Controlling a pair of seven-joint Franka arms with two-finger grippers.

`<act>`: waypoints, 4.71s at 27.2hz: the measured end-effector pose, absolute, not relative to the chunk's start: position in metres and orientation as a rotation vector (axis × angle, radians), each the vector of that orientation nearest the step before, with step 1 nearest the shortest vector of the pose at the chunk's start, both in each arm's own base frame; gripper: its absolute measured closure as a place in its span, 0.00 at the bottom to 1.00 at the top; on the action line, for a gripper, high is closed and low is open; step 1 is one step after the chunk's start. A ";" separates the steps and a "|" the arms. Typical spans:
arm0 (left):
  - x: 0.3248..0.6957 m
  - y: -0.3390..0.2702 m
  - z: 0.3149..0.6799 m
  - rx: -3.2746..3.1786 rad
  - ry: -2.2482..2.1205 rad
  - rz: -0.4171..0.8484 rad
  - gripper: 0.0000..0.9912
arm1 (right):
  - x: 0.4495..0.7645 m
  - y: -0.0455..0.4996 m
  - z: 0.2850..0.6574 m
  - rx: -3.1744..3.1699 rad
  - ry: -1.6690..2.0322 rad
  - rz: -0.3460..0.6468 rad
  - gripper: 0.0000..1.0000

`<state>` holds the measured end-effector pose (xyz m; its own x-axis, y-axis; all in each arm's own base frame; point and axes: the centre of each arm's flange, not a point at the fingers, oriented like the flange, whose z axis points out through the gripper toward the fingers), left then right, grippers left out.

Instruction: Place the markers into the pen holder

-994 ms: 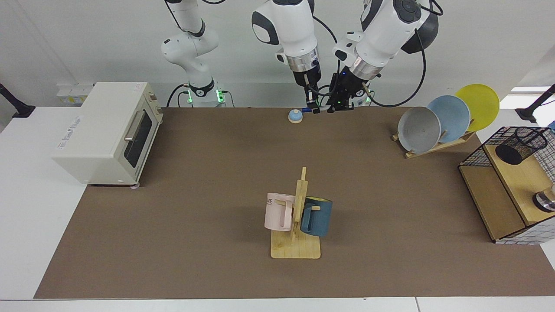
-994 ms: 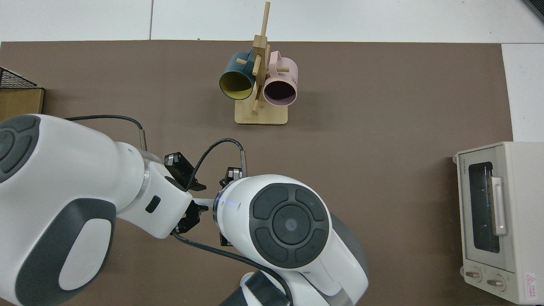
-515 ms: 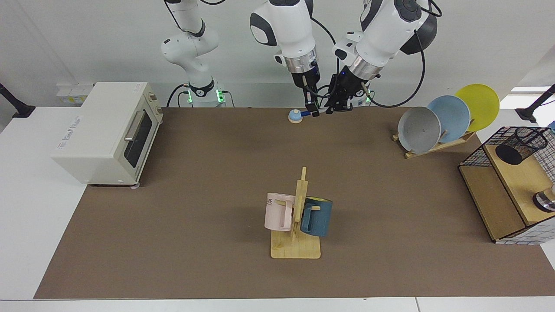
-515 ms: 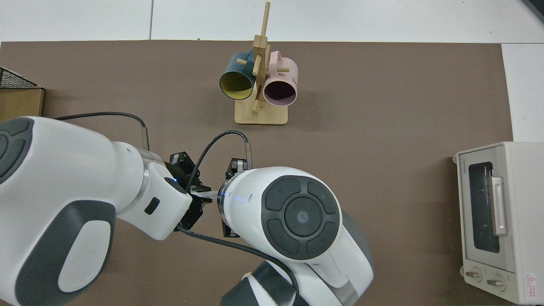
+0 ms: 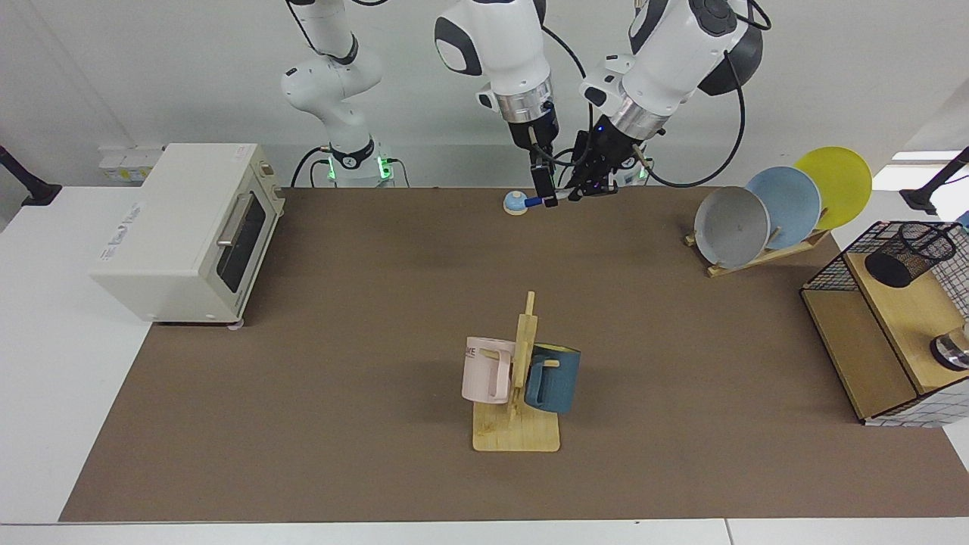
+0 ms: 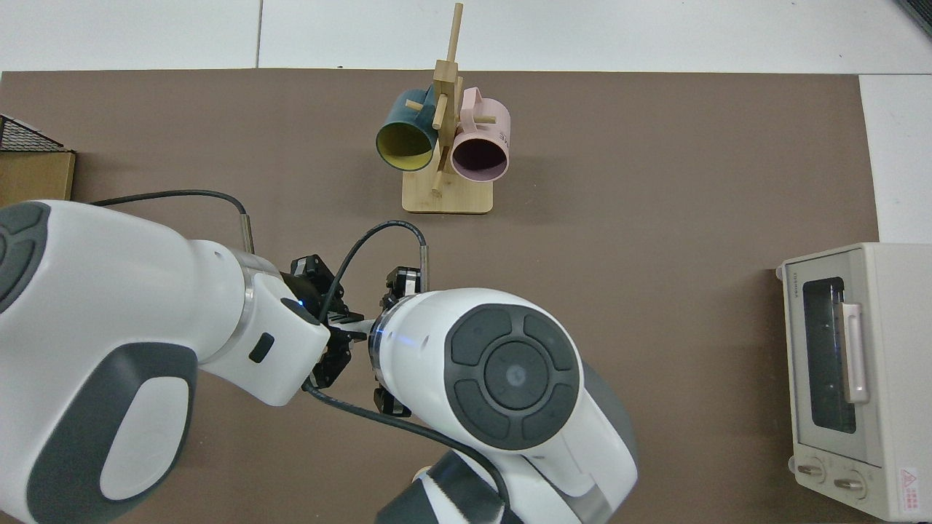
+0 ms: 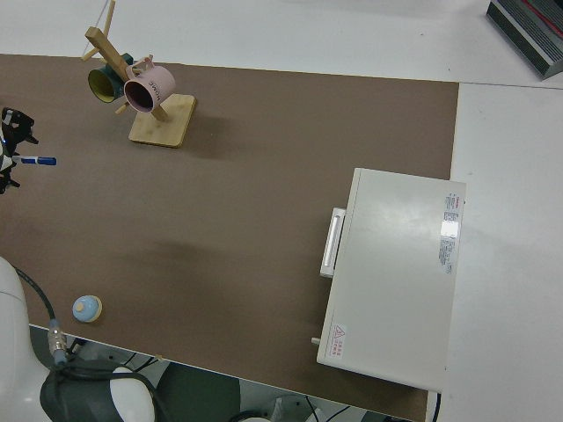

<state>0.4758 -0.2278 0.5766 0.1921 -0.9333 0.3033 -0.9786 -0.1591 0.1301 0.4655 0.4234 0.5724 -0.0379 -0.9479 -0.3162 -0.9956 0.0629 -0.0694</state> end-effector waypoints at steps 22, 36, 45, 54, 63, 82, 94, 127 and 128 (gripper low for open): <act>0.500 -0.158 0.565 2.489 -1.766 0.089 0.83 | 0.547 0.205 0.569 -2.847 1.072 0.090 0.00; 0.520 -0.065 0.565 2.740 -1.821 -0.076 0.83 | 0.551 0.121 0.582 -3.077 0.438 0.071 0.00; 0.529 0.015 0.598 2.905 -1.912 -0.182 0.83 | 0.523 0.117 0.617 -3.129 0.231 0.054 0.00; 0.531 0.081 0.665 3.038 -2.211 -0.506 0.83 | 0.523 0.100 0.619 -3.135 0.153 0.058 0.00; 0.551 0.124 0.687 2.900 -2.472 -0.773 0.83 | 0.524 0.088 0.617 -3.139 0.077 0.089 0.00; 0.580 0.196 0.663 2.671 -2.642 -1.063 0.83 | 0.531 0.073 0.613 -3.171 0.054 0.136 0.00; 0.590 0.229 0.634 2.571 -2.669 -1.129 0.83 | 0.533 0.070 0.615 -3.169 0.065 0.117 0.00; 0.584 0.223 0.571 2.336 -2.672 -1.145 0.83 | 0.533 0.070 0.616 -3.169 0.065 0.116 0.00; 0.583 0.222 0.570 2.333 -2.672 -1.143 0.83 | 0.533 0.070 0.616 -3.169 0.065 0.116 0.00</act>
